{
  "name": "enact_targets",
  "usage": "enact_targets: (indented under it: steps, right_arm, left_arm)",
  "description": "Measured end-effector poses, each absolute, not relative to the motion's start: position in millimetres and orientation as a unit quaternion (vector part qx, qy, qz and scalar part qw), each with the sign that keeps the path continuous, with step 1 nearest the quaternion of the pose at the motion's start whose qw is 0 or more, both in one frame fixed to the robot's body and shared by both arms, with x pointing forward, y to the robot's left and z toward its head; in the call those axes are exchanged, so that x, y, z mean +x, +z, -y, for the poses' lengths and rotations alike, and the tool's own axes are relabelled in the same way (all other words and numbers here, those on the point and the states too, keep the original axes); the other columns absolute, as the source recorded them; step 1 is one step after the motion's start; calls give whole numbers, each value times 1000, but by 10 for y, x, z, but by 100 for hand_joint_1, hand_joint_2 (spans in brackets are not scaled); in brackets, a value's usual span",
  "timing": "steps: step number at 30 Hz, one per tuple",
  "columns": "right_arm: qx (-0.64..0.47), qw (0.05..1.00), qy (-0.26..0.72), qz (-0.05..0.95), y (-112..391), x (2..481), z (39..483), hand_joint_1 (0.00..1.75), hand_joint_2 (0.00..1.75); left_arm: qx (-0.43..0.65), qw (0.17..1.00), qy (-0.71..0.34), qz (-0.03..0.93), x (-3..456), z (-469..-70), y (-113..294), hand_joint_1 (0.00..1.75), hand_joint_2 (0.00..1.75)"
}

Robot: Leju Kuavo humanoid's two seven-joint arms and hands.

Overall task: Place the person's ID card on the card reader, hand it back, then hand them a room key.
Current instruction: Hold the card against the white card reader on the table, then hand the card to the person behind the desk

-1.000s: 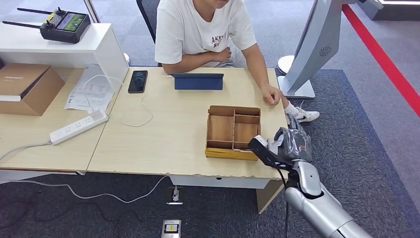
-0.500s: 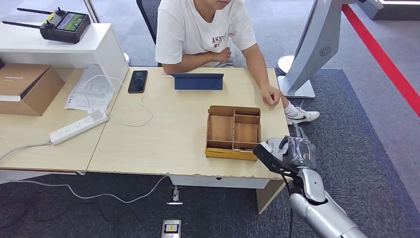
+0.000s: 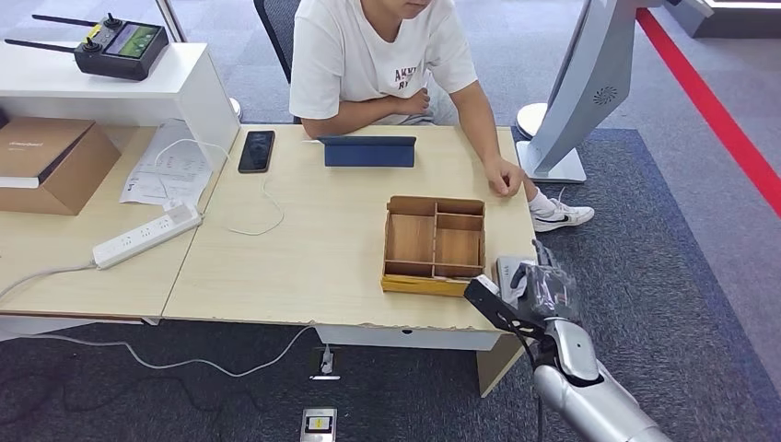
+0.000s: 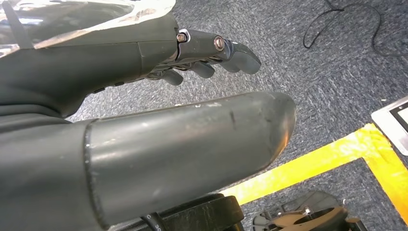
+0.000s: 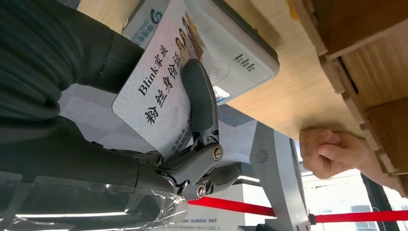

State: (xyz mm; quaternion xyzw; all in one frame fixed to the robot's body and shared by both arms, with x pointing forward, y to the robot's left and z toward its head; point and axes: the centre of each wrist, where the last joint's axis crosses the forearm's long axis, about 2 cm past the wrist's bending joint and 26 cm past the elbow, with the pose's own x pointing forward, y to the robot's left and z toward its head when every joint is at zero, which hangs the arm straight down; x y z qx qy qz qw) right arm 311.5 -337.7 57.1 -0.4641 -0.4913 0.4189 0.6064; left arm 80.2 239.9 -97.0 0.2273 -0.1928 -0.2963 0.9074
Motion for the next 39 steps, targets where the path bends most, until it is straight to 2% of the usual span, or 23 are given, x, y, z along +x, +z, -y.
enact_targets:
  steps: [25, 33, 39]
  right_arm:
    - [-442, 617, 418, 499, 460, 3096, 3246, 175, 175]
    - [-450, 612, 384, 525, 564, 3181, 3255, 175, 175]
    - [-475, 590, 338, 558, 851, 3339, 3247, 175, 175]
  left_arm:
    - [228, 908, -293, 193, 802, -2401, -970, 0, 0]
    - [229, 908, -294, 193, 802, -2410, -971, 0, 0]
    - [230, 906, -296, 194, 801, -2418, -972, 0, 0]
